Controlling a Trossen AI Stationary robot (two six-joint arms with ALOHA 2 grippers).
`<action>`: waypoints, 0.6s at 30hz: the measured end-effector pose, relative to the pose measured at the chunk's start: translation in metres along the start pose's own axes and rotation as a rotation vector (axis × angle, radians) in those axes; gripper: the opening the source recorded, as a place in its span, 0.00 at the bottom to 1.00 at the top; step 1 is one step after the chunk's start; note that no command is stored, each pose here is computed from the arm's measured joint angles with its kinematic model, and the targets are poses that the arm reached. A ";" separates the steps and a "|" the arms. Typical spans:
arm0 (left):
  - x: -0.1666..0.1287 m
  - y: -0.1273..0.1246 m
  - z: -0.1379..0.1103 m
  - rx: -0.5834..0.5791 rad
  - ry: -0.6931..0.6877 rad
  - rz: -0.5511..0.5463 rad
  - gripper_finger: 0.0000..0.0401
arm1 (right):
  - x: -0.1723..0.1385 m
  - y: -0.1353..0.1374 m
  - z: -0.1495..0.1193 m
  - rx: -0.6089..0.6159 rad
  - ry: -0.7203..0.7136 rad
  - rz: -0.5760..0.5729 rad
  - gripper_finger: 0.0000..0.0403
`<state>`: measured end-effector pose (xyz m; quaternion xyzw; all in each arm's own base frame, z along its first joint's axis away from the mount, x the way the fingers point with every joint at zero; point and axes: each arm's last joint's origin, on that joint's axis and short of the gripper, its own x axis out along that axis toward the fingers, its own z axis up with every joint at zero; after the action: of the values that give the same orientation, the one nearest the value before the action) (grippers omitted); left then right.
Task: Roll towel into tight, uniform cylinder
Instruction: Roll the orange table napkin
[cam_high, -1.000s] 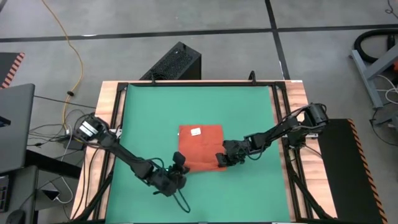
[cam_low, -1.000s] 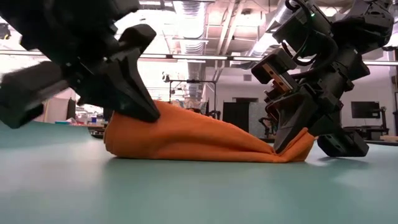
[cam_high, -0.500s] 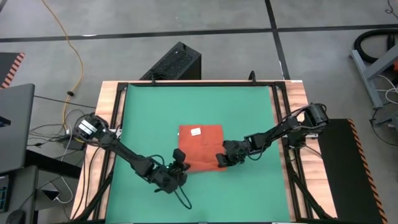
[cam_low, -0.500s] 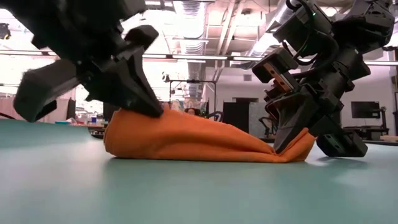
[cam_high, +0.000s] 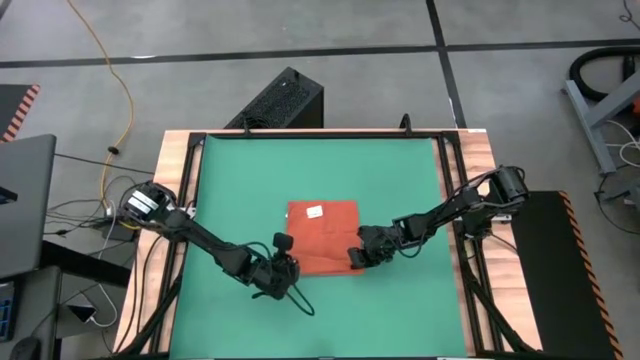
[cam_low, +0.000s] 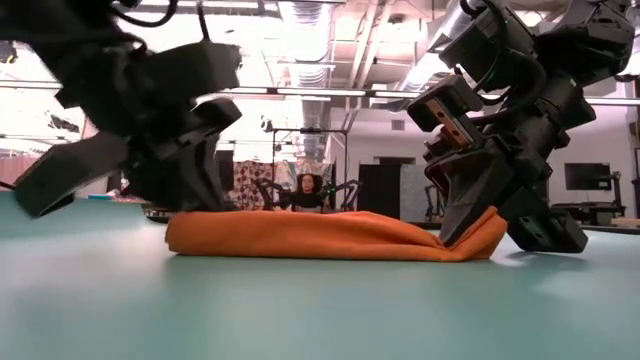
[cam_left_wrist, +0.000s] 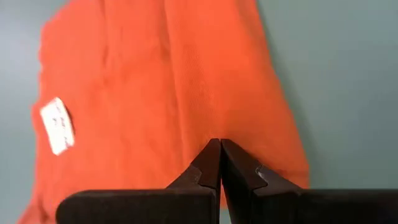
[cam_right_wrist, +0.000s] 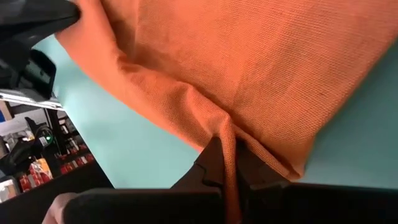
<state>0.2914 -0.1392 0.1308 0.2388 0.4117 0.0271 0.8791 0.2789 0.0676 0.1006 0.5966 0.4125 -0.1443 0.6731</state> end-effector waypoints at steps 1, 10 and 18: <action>0.001 -0.001 -0.004 -0.005 -0.002 -0.002 0.00 | 0.000 0.000 0.000 -0.008 0.000 0.001 0.04; 0.006 -0.005 -0.025 -0.073 -0.015 -0.007 0.00 | 0.000 0.006 0.000 -0.182 -0.002 0.032 0.12; 0.006 -0.005 -0.026 -0.083 -0.003 -0.009 0.00 | -0.002 0.028 0.002 -0.357 -0.030 0.062 0.20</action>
<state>0.2752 -0.1315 0.1105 0.2004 0.4100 0.0401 0.8889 0.2978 0.0717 0.1216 0.4781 0.4029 -0.0567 0.7784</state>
